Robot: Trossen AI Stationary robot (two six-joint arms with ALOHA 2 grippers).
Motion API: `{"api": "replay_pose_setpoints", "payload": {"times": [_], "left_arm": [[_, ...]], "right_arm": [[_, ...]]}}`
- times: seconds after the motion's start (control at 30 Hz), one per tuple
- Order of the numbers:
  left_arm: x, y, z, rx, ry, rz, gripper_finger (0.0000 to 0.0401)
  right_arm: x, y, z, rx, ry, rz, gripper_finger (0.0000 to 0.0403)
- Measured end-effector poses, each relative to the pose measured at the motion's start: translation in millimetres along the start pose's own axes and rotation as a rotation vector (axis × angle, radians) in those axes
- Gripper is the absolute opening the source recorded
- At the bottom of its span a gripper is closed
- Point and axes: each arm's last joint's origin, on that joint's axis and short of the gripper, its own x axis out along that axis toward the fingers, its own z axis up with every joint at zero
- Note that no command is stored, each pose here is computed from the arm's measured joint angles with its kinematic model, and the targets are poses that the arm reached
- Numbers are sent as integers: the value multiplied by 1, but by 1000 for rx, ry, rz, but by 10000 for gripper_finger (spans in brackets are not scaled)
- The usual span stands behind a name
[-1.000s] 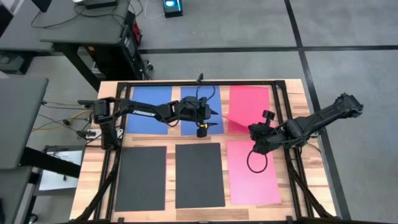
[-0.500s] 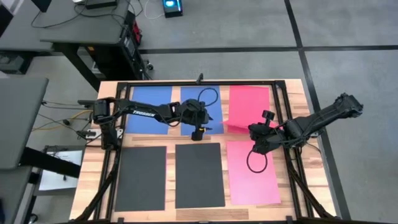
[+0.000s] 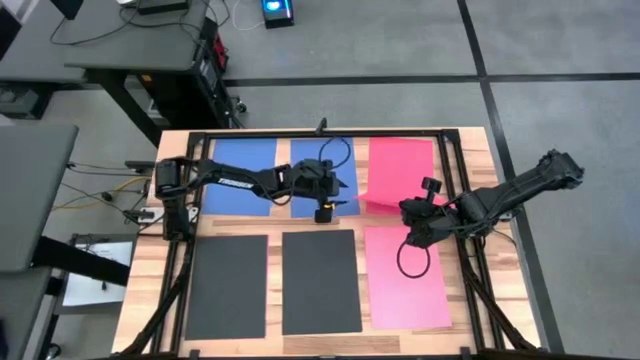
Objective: Organize paper
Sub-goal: Stack the red paper on top of the red paper
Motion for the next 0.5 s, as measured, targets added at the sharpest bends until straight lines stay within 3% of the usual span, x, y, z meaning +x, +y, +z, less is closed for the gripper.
{"api": "replay_pose_setpoints", "payload": {"times": [0.17, 0.33, 0.5], "left_arm": [[16, -4, -5, 1, 21, -28, 206], [22, -3, 5, 7, 18, 2, 206], [22, -1, 7, 10, 44, 20, 182]], "right_arm": [[0, 0, 1, 3, -6, 3, 0], [0, 1, 1, 6, -9, 4, 0], [0, 1, 1, 3, -10, 5, 0]]}}
